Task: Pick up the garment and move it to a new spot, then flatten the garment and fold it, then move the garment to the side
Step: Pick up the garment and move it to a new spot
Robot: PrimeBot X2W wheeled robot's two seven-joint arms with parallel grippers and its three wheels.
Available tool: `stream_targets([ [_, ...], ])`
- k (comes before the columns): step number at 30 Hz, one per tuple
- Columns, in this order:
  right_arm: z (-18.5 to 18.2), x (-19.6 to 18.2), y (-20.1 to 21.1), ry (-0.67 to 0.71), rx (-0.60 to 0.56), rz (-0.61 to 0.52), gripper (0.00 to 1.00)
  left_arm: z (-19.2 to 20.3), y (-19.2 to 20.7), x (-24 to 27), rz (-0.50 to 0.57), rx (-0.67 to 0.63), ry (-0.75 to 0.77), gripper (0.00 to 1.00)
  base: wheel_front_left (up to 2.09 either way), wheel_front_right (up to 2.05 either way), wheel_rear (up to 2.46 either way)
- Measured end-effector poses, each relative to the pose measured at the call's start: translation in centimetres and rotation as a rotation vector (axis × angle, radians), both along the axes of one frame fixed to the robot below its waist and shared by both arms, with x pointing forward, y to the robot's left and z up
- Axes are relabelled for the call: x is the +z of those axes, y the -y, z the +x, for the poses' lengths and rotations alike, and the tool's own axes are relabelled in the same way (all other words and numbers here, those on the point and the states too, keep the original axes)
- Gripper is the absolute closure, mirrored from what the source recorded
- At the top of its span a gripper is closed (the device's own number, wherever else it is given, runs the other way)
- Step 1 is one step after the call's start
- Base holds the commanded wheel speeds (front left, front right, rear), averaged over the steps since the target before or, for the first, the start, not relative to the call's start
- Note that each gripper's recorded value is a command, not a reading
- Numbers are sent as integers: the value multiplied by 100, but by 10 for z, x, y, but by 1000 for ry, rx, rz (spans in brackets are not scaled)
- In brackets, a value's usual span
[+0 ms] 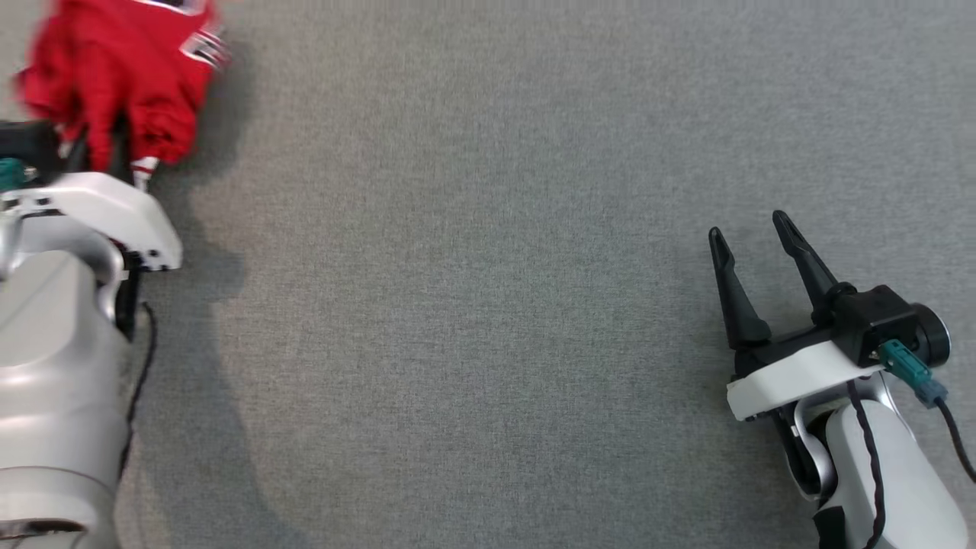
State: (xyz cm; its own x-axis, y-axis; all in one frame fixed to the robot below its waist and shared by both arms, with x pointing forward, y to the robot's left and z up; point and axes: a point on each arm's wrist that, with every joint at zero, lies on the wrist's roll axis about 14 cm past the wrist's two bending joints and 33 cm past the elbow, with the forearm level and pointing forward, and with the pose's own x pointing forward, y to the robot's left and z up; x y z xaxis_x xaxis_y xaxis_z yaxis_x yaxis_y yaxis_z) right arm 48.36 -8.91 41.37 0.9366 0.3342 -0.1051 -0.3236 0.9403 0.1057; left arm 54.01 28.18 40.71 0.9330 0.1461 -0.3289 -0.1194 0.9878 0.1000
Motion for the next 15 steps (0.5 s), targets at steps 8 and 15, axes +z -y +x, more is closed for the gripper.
stream_targets([
  [8,-16,31,12,42,-53,28,0,8,115,43,-85,-260,125,100,0,0,0],
  [15,-40,42,35,43,-122,33,0,-30,202,44,-156,-486,138,100,0,0,0],
])
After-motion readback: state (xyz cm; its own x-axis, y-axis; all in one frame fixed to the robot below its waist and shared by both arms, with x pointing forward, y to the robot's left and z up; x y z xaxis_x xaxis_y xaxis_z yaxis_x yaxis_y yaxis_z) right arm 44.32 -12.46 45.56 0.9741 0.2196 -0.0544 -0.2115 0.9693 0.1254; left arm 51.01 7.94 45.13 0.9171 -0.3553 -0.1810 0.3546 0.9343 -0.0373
